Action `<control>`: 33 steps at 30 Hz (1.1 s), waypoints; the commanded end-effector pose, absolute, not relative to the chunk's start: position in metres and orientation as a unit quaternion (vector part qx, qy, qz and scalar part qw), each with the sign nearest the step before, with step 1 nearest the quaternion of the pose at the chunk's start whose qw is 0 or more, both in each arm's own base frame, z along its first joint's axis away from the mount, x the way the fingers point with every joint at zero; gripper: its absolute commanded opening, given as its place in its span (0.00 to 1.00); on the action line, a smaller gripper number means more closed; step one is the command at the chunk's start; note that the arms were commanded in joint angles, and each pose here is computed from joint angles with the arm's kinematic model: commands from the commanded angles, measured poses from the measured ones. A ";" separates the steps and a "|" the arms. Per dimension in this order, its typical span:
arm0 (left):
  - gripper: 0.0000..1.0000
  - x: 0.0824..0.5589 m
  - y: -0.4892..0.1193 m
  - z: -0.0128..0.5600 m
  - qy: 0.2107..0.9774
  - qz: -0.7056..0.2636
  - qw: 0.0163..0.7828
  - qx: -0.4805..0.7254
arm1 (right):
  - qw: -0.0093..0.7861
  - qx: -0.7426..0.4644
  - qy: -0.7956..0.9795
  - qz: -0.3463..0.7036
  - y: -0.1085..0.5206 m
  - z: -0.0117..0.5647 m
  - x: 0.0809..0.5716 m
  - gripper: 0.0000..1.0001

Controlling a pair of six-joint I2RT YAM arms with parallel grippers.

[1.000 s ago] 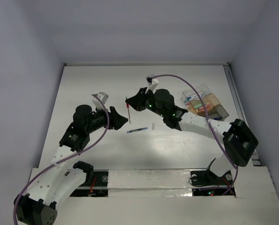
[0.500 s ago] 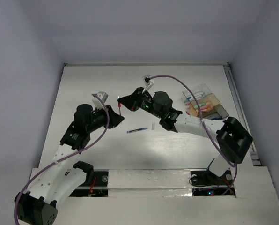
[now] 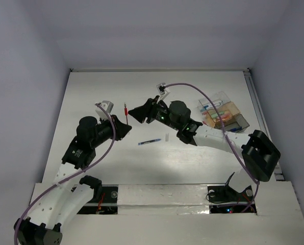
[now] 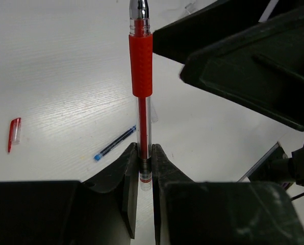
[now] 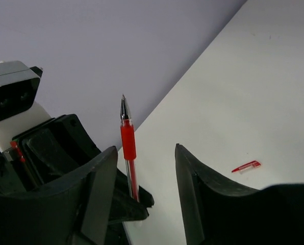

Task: Sort the stationery into containers
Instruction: Pick up the pen from the center of the board, then close the pen cap on the pen.

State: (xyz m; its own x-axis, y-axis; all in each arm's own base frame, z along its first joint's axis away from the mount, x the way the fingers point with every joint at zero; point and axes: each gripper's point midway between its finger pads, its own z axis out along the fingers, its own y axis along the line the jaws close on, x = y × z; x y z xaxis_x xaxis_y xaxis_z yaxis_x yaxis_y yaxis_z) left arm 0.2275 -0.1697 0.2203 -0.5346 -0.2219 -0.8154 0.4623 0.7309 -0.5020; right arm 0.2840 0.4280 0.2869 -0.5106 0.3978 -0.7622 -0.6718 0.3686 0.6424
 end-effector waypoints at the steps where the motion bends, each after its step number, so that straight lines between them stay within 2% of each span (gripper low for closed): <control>1: 0.00 0.236 -0.160 0.244 0.781 -0.335 0.522 0.074 | 0.512 -0.130 0.658 0.537 0.410 0.315 0.274 0.60; 3: 0.00 0.239 -0.152 0.245 0.786 -0.315 0.529 0.063 | 0.518 -0.130 0.665 0.522 0.402 0.313 0.276 0.60; 5: 0.00 0.238 -0.147 0.250 0.784 -0.304 0.538 0.058 | 0.515 -0.122 0.683 0.504 0.393 0.301 0.276 0.56; 6: 0.00 0.238 -0.143 0.253 0.782 -0.298 0.545 0.050 | 0.511 -0.119 0.690 0.498 0.391 0.295 0.276 0.45; 7: 0.00 0.236 -0.142 0.257 0.777 -0.300 0.551 0.050 | 0.499 -0.118 0.709 0.485 0.388 0.280 0.276 0.39; 10: 0.00 0.231 -0.138 0.266 0.764 -0.299 0.570 0.049 | 0.470 -0.113 0.751 0.450 0.392 0.244 0.283 0.24; 11: 0.00 0.229 -0.136 0.270 0.757 -0.301 0.578 0.050 | 0.448 -0.113 0.775 0.431 0.396 0.221 0.287 0.23; 16: 0.00 0.225 -0.129 0.282 0.739 -0.296 0.604 0.041 | 0.385 -0.117 0.841 0.362 0.411 0.161 0.303 0.28; 20: 0.00 0.222 -0.125 0.287 0.732 -0.295 0.613 0.032 | 0.340 -0.147 0.871 0.323 0.444 0.121 0.307 0.45; 21: 0.00 0.221 -0.124 0.288 0.732 -0.294 0.614 0.031 | 0.344 -0.142 0.875 0.309 0.453 0.111 0.321 0.52; 22: 0.00 0.222 -0.124 0.288 0.731 -0.294 0.615 0.030 | 0.340 -0.146 0.878 0.303 0.460 0.104 0.320 0.54; 33: 0.00 0.208 -0.131 0.297 0.716 -0.311 0.623 0.048 | 0.309 -0.166 0.906 0.238 0.503 0.046 0.331 0.57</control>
